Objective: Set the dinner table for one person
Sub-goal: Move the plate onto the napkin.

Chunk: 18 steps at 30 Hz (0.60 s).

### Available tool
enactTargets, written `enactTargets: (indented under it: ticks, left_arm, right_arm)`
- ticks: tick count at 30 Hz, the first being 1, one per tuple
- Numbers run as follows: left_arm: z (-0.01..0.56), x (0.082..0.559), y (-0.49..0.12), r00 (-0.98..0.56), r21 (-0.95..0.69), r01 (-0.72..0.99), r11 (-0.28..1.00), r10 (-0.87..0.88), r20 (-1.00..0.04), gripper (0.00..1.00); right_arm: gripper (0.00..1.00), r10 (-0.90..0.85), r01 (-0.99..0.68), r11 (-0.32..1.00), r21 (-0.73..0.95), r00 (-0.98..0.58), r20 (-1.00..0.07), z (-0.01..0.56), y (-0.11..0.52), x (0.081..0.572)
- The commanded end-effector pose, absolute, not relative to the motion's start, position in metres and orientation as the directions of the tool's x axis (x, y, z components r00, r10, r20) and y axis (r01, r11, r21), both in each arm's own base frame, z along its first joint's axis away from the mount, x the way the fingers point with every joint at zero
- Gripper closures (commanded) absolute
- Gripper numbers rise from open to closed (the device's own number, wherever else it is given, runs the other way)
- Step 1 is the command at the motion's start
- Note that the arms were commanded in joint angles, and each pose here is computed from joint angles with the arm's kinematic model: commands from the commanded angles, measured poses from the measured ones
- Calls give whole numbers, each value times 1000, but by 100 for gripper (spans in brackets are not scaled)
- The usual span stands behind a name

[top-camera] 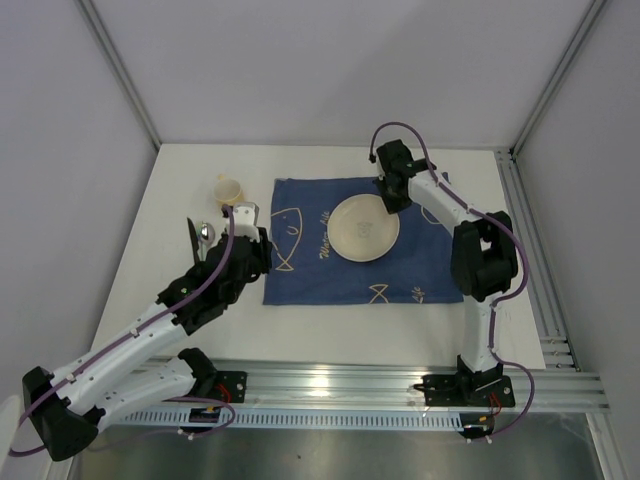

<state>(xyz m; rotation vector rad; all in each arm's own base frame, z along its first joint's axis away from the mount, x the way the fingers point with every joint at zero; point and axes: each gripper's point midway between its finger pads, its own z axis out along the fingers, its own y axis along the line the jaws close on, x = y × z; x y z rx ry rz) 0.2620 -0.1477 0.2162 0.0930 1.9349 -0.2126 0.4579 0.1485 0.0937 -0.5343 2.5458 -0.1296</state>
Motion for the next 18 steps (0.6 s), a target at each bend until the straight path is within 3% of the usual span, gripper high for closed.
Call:
enactTargets:
  ticks: [1, 18]
  left_arm:
    - [227, 266, -151, -331, -109, 179, 978, -44, -942, 58]
    - [225, 268, -157, -343, -108, 196, 975, -35, -939, 58]
  right_arm:
    - [100, -391, -371, 916, -149, -754, -527, 103, 165, 460]
    - [100, -457, -435, 887, -158, -771, -444, 86, 155, 440]
